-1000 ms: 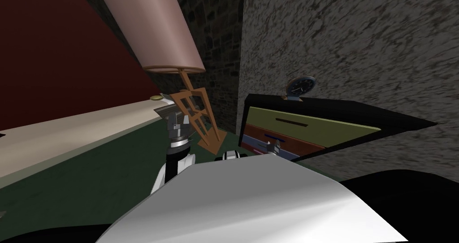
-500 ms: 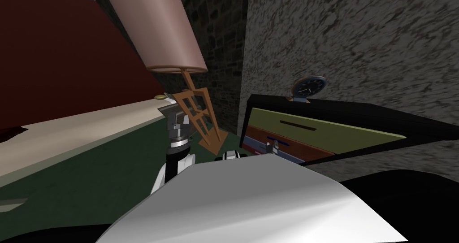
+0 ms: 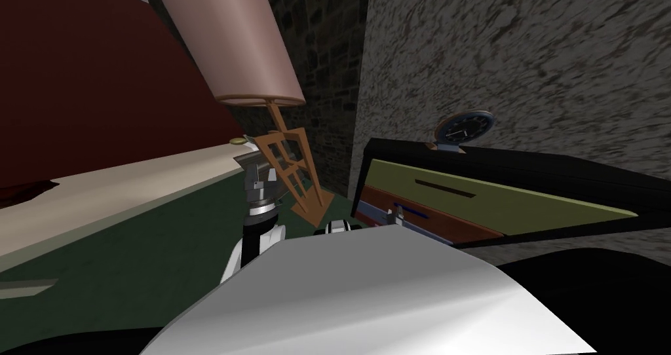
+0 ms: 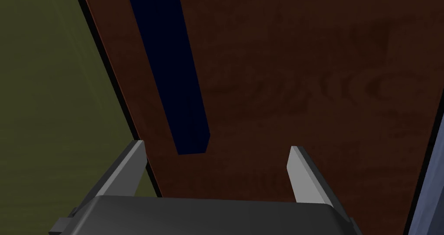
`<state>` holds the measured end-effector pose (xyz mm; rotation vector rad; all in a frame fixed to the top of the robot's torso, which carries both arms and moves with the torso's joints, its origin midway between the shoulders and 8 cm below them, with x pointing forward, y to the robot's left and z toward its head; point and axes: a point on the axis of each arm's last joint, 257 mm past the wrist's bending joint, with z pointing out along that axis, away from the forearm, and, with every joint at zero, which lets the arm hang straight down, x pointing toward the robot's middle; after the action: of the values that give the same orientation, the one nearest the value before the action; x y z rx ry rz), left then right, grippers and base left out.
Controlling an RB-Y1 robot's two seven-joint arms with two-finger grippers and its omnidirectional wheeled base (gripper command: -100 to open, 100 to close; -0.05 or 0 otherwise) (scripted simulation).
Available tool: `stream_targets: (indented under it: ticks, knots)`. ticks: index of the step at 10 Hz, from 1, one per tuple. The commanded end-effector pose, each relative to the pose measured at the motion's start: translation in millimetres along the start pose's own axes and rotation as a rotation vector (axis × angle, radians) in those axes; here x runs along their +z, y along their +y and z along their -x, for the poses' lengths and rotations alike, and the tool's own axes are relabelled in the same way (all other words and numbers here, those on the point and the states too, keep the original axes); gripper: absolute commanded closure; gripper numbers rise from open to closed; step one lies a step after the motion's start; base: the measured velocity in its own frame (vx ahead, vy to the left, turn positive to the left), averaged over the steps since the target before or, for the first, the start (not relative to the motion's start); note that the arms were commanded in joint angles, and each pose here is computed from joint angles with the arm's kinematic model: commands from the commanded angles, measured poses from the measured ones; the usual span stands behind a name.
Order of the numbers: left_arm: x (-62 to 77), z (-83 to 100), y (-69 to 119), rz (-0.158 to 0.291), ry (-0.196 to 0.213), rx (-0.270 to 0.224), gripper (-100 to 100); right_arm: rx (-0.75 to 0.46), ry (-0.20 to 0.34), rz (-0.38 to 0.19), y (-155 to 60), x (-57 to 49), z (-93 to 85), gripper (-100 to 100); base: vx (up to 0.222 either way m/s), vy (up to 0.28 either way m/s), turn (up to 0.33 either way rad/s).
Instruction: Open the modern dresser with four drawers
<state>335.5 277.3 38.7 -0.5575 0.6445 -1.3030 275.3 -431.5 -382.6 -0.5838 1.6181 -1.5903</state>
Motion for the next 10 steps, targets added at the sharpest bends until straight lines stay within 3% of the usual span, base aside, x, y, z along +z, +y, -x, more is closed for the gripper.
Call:
stream_targets:
  ticks: [1,2,3,8,9,10]
  knots:
    - [0.0,0.0,0.0,0.000,0.000,0.000,0,0.000,-0.001,0.000,-5.7,15.6,-0.8,-100,0.047,-0.022,0.001]
    - [0.0,0.0,0.0,0.000,0.000,0.000,0,0.000,0.000,-0.001,-3.6,10.4,-1.1,-100,0.020,-0.011,0.002]
    - [0.0,0.0,0.0,0.000,0.000,0.000,0,0.000,0.000,0.000,-3.4,11.0,-1.2,100,0.000,0.000,0.000]
    - [0.0,0.0,0.0,0.000,0.000,0.000,0,0.009,-0.098,0.020,-9.7,-14.7,4.4,100,-0.041,0.112,-0.196]
    - [0.0,0.0,0.0,0.000,0.000,0.000,0,0.007,-0.088,0.001,-15.2,-8.7,5.1,100,-0.031,0.060,-0.056]
    - [0.0,0.0,0.0,0.000,0.000,0.000,0,0.008,-0.041,0.003,-16.0,-11.9,-21.7,100,-0.080,0.050,0.304]
